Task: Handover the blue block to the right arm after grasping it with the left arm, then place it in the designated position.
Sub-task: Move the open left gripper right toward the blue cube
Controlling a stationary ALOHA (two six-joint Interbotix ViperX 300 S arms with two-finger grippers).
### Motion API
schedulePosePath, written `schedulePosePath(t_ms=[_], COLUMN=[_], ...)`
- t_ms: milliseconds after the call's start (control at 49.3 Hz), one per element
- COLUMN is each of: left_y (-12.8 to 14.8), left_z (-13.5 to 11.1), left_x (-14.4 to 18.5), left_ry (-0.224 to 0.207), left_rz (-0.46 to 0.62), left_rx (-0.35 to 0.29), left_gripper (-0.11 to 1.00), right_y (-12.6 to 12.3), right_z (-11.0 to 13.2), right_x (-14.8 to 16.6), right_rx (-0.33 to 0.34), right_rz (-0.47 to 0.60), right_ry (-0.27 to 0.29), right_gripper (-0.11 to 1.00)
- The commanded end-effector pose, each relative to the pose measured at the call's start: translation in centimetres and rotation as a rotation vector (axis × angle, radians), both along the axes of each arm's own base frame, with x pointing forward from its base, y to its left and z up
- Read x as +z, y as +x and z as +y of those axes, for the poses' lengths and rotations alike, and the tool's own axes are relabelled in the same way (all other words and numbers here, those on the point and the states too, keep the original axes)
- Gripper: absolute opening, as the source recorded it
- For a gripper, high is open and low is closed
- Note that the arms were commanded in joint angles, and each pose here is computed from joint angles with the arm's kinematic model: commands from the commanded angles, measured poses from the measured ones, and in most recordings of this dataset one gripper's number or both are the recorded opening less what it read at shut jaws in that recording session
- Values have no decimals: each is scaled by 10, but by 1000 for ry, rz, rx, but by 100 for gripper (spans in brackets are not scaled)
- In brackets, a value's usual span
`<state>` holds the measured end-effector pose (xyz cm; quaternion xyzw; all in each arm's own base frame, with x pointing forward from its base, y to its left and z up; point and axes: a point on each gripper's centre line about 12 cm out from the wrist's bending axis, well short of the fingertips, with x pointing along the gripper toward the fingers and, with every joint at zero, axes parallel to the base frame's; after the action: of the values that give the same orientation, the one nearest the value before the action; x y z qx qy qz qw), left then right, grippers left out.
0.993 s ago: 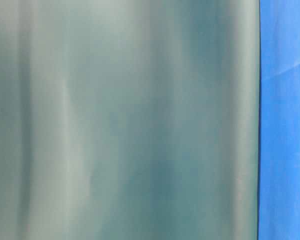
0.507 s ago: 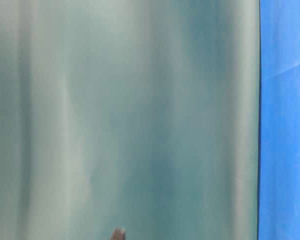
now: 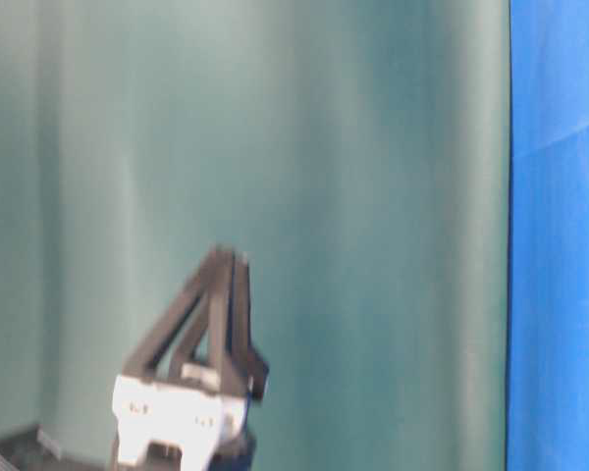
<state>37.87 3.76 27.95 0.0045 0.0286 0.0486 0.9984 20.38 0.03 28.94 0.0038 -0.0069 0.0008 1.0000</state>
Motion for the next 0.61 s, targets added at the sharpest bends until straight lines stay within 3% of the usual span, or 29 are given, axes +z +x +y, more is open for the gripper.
schedulePosePath(t_ms=[0, 324, 588], left_y=[19, 66, 72], left_z=[2, 7, 9], left_x=[13, 15, 13], left_ry=[9, 9, -12], left_rz=[-35, -4, 53], left_rx=[-1, -1, 3], left_gripper=[91, 91, 91], right_y=[3, 3, 3], right_z=[0, 0, 0], right_x=[9, 9, 9], right_rx=[-1, -1, -2], right_rz=[-25, -21, -21], right_ry=[3, 3, 2], right_gripper=[96, 95, 96])
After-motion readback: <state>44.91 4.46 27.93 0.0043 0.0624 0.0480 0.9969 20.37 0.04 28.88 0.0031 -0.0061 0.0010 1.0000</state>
